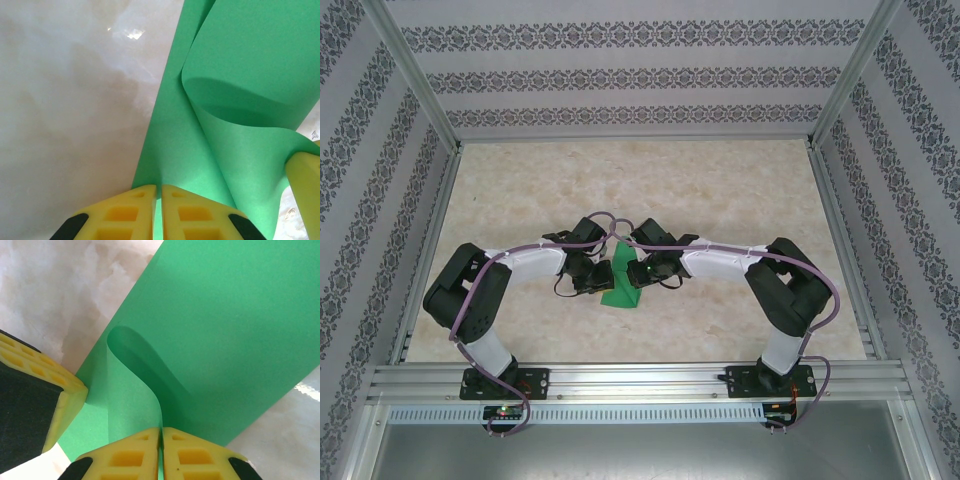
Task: Fold a paper plane with a square sheet of paper (pick it up from the middle)
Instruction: Fold the triangle a second time at the center of the table.
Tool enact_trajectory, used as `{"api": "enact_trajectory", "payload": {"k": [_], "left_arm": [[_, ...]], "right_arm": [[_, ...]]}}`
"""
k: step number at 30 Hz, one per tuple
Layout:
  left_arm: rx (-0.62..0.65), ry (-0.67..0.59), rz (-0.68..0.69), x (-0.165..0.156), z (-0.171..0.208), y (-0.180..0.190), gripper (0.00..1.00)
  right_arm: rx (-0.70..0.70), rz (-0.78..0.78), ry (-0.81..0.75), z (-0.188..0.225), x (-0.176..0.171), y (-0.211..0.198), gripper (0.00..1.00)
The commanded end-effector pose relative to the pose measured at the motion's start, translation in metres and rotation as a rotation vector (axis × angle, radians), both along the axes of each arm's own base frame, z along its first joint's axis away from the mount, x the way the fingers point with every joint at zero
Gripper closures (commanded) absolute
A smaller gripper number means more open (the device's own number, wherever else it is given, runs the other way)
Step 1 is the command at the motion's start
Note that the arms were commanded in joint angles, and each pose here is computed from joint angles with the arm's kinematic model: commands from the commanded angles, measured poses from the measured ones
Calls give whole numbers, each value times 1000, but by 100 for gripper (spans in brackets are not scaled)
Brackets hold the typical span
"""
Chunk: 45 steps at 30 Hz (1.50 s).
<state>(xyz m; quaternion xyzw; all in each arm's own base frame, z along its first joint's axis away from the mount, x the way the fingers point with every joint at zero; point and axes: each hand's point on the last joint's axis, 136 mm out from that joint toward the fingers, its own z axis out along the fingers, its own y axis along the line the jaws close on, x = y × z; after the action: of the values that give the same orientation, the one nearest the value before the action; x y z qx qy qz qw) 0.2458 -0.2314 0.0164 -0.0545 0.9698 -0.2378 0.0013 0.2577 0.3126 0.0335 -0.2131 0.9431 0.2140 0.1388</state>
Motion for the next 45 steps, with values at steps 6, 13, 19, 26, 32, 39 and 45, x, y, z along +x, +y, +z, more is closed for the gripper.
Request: {"api": "enact_trajectory", "payload": {"k": [6, 13, 19, 26, 32, 39, 45], "left_arm": [[47, -6, -5, 3, -3, 8, 87], [40, -4, -9, 3, -4, 7, 87], [42, 1, -8, 2, -5, 7, 87], [57, -10, -26, 5, 1, 8, 87], [56, -36, -7, 9, 3, 9, 87], [51, -39, -7, 11, 3, 7, 87], [55, -53, -6, 11, 9, 9, 87]], "right_arm": [[140, 44, -9, 26, -8, 11, 89], [35, 35, -8, 12, -5, -2, 89], [16, 20, -26, 13, 4, 1, 89], [47, -3, -45, 17, -1, 2, 89], [34, 13, -39, 16, -2, 2, 89], [7, 0, -39, 10, 2, -3, 89], [-8, 3, -36, 7, 6, 0, 89]]}}
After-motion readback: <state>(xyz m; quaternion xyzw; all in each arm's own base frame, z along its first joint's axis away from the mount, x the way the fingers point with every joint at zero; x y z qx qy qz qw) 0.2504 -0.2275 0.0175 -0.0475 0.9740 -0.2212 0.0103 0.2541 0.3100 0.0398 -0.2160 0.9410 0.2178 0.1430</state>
